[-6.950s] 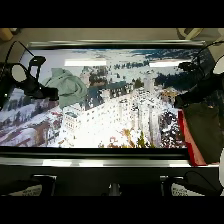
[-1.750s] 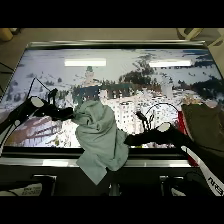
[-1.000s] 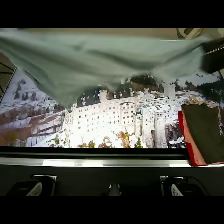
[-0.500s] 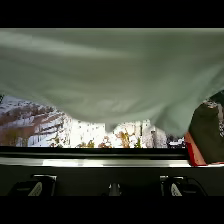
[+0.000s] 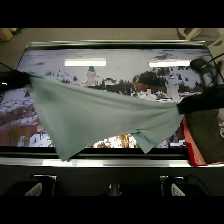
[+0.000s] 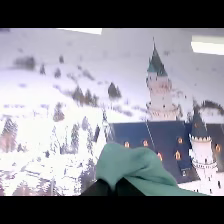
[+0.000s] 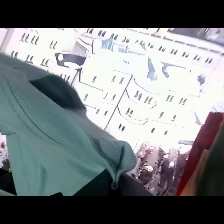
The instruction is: Fold the shirts.
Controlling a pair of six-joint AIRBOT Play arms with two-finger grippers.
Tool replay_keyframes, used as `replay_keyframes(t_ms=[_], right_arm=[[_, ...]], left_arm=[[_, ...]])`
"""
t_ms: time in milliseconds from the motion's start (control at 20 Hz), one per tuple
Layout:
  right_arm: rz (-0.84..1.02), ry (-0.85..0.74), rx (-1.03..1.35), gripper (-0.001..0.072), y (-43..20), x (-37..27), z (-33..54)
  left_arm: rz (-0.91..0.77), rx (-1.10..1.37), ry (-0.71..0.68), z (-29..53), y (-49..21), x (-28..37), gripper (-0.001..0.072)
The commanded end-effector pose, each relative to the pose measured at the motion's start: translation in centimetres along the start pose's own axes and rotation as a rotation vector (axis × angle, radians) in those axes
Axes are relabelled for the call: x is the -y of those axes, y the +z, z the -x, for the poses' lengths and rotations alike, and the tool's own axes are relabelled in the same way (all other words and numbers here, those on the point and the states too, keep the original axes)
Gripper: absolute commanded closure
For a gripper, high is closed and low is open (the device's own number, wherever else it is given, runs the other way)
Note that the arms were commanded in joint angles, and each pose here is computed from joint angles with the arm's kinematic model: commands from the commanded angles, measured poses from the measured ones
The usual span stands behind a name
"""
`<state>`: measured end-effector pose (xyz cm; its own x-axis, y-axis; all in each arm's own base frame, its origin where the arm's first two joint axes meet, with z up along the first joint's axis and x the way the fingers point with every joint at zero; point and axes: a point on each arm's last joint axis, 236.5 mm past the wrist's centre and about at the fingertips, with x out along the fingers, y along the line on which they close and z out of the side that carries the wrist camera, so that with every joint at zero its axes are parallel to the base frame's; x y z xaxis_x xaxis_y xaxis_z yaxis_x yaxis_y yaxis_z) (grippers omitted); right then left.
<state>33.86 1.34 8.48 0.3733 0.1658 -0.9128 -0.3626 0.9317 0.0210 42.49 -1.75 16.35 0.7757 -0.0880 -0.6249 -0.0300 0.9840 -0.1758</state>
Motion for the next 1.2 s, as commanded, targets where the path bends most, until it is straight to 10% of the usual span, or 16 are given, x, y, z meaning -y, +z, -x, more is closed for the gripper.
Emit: replay_keyframes(t_ms=[0, 300, 350, 450, 550, 1150], right_arm=[[-0.159, -0.008, 0.048, 0.0693, -0.6, 1.8, -10.0], [-0.381, -0.024, 0.334, 0.0693, 6.2, 4.7, -13.1], [-0.378, -0.038, 0.356, 0.0657, 6.6, 5.1, -12.9], [-0.245, -0.077, 0.359, 0.0335, 7.5, 5.5, -11.2], [-0.080, -0.138, 0.274, 0.0207, 7.3, 6.2, -8.4], [0.010, 0.071, -0.341, 0.0209, -7.0, 1.6, -10.5]], left_arm=[[0.036, -0.211, -0.011, -10.3, -8.5, 0.0, 0.0681], [0.204, -0.386, -0.072, -15.4, -13.7, 1.5, 0.0668], [0.213, -0.388, -0.077, -15.3, -13.7, 1.6, 0.0557], [0.205, -0.475, -0.068, -13.9, -14.2, 0.8, 0.0095], [0.198, -0.639, -0.023, -10.7, -15.4, -2.0, 0.0084], [0.438, -0.997, -0.252, -1.2, -34.5, 2.1, 0.0126]])
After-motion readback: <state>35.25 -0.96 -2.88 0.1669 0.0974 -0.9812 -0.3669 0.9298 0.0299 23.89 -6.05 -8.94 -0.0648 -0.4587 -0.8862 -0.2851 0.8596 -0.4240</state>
